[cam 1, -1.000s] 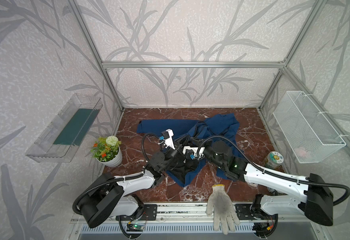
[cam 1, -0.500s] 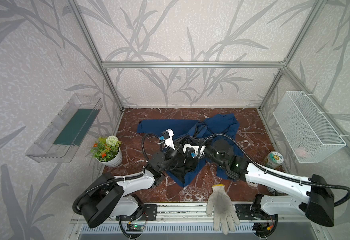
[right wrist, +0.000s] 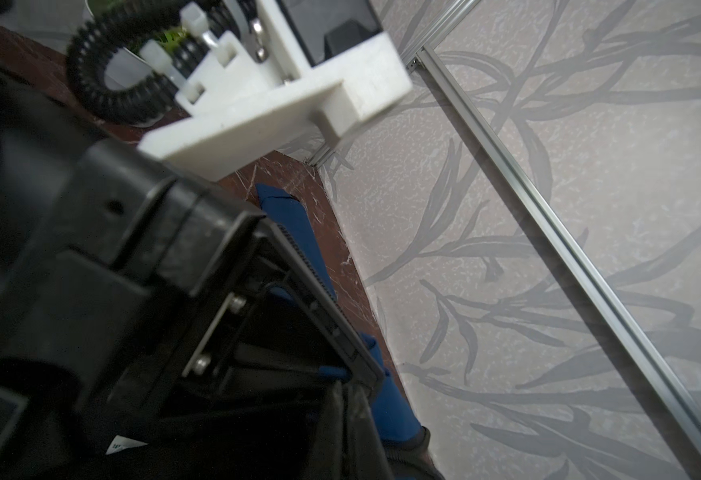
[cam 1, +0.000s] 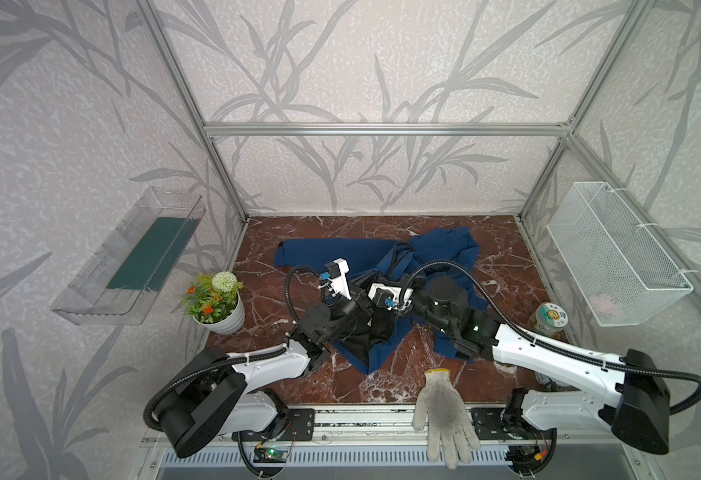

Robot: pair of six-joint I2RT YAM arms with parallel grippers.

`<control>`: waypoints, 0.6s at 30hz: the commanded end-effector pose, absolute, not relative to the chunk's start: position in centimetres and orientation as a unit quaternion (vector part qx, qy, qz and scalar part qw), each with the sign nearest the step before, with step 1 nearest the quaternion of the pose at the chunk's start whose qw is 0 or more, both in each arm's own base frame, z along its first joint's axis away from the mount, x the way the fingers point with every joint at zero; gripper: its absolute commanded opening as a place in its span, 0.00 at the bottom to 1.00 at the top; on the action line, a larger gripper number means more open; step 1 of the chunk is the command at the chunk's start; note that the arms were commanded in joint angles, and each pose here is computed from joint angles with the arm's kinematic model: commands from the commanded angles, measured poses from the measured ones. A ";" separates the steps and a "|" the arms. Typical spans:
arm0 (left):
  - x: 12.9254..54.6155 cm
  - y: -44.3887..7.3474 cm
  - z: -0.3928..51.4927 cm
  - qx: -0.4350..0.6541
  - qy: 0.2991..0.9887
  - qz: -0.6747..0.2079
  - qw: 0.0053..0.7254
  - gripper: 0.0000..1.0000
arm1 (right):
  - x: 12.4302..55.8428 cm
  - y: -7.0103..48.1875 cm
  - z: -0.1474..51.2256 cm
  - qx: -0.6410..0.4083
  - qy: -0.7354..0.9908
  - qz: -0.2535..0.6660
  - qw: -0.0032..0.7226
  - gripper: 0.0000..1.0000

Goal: Zip up the jacket

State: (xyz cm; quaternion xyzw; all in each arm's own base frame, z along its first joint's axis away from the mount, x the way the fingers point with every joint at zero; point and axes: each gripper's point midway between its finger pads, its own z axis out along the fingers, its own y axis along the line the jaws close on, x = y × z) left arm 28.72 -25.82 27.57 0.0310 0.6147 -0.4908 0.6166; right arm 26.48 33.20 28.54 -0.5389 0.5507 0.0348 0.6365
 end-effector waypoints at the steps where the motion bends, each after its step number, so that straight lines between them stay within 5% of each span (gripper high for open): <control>1: 28.4 -25.7 29.3 0.037 0.596 -0.495 0.631 0.00 | 26.5 32.7 30.9 -0.484 0.578 0.104 0.648 0.00; 18: 28.2 -25.3 29.2 0.042 0.600 -0.480 0.639 0.00 | 28.9 29.7 31.3 -0.279 0.686 0.290 0.606 0.00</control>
